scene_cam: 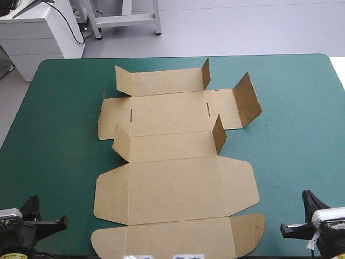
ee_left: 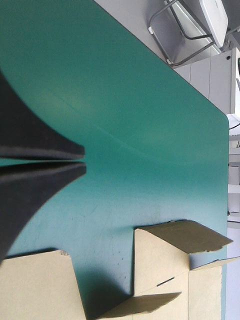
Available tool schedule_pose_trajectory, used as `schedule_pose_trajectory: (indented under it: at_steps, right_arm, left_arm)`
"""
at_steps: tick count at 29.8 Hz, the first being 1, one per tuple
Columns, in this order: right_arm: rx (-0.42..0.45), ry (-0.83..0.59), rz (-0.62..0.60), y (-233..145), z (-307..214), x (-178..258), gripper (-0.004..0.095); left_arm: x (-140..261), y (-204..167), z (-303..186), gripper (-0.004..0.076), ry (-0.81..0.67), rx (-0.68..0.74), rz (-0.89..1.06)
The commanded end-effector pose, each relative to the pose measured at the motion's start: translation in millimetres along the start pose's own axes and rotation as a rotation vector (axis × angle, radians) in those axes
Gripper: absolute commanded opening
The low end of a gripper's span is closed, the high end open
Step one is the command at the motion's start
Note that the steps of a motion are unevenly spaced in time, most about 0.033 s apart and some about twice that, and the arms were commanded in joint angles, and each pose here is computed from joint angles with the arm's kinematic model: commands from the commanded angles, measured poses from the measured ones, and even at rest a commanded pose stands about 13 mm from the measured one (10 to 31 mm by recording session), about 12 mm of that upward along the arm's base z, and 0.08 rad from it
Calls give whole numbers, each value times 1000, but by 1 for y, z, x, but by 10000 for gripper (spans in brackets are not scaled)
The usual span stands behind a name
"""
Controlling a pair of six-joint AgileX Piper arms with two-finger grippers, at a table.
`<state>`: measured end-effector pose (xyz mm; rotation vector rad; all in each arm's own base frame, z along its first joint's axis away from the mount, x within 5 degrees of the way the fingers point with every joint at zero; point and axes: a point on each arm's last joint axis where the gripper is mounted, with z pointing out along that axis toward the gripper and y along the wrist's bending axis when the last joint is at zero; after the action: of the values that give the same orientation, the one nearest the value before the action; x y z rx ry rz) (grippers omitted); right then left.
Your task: Fold the box
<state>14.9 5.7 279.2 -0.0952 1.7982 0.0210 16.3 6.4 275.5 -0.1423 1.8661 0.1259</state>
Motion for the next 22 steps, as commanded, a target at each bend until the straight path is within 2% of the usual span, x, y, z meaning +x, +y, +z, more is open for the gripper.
schedule_pose_trajectory:
  at_steps: [1, 13, 16, 18, 22]
  right_arm:
    - [11, -84, 1, -1, -3, -13, -21]
    - [13, -101, 3, -1, -3, -15, -21]
    - [-4, -115, 29, 0, -3, -16, -21]
    - [-17, -108, -17, 2, -1, -17, -21]
    - [-74, -27, -11, 5, 12, -18, -21]
  left_arm:
    - [-13, 0, -2, -8, -80, 10, -6]
    - [-13, 0, -2, -8, -80, 10, -6]
    - [-13, 0, -2, -8, -80, 10, -6]
    - [-13, 0, -2, -8, -80, 10, -6]
    - [-13, 0, -2, -8, -80, 10, -6]
